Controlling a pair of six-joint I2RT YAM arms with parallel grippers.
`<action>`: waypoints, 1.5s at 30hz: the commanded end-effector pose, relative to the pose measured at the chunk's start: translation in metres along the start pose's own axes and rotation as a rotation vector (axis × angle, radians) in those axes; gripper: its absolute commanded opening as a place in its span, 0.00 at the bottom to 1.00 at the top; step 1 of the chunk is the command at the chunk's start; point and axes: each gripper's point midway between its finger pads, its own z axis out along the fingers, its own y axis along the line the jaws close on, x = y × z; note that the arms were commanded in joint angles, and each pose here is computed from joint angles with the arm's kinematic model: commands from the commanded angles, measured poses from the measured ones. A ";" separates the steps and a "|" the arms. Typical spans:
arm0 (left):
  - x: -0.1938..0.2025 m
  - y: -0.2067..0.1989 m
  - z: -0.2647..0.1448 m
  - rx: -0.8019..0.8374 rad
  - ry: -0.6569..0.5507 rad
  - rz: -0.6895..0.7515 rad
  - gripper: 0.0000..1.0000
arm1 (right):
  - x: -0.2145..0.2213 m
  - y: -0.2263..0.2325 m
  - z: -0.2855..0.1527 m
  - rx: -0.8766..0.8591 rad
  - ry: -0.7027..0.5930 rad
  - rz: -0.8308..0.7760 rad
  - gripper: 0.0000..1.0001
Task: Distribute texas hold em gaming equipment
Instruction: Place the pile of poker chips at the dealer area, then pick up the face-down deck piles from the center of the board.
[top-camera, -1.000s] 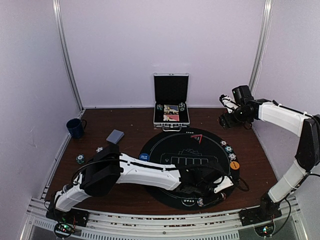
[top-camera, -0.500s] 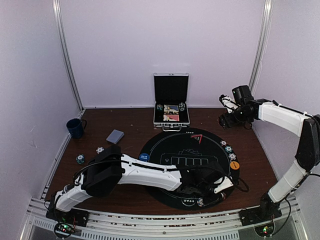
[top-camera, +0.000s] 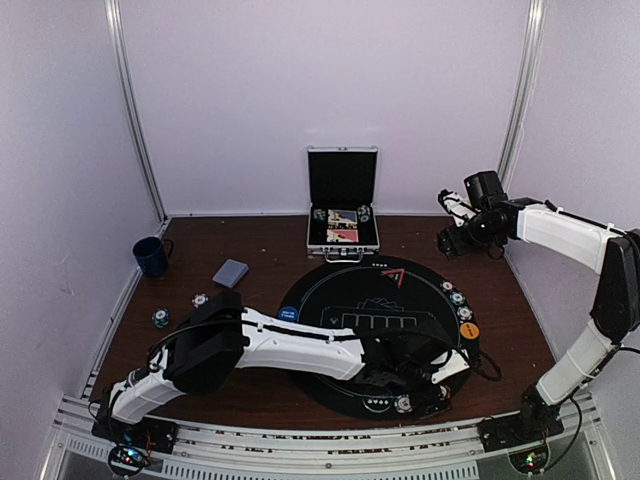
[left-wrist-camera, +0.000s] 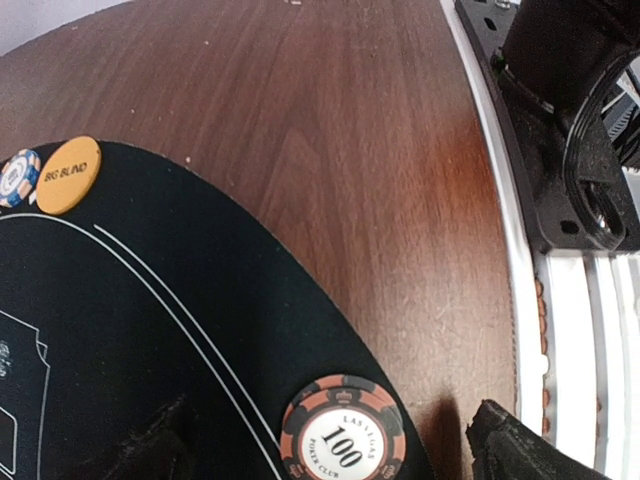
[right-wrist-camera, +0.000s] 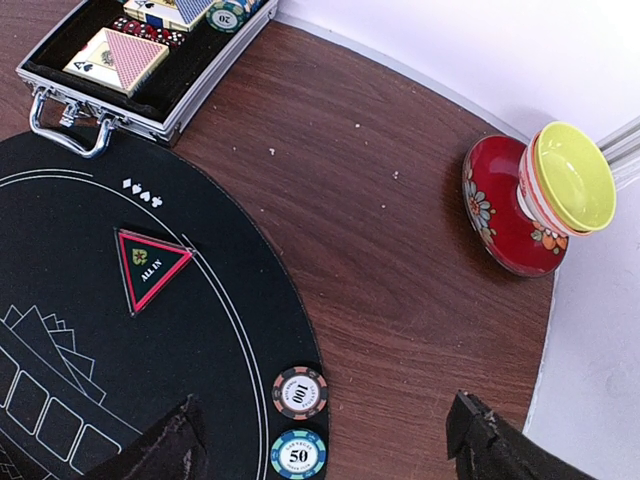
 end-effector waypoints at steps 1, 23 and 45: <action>-0.046 0.011 -0.020 -0.052 -0.113 0.015 0.98 | -0.004 -0.003 -0.010 0.004 -0.028 0.007 0.85; 0.049 0.256 -0.426 -1.113 -0.162 -0.646 0.98 | -0.005 0.021 -0.005 -0.076 -0.026 -0.002 0.86; 0.271 0.361 -0.408 -0.862 0.285 -0.875 0.97 | -0.017 0.033 -0.022 -0.105 -0.079 -0.035 0.86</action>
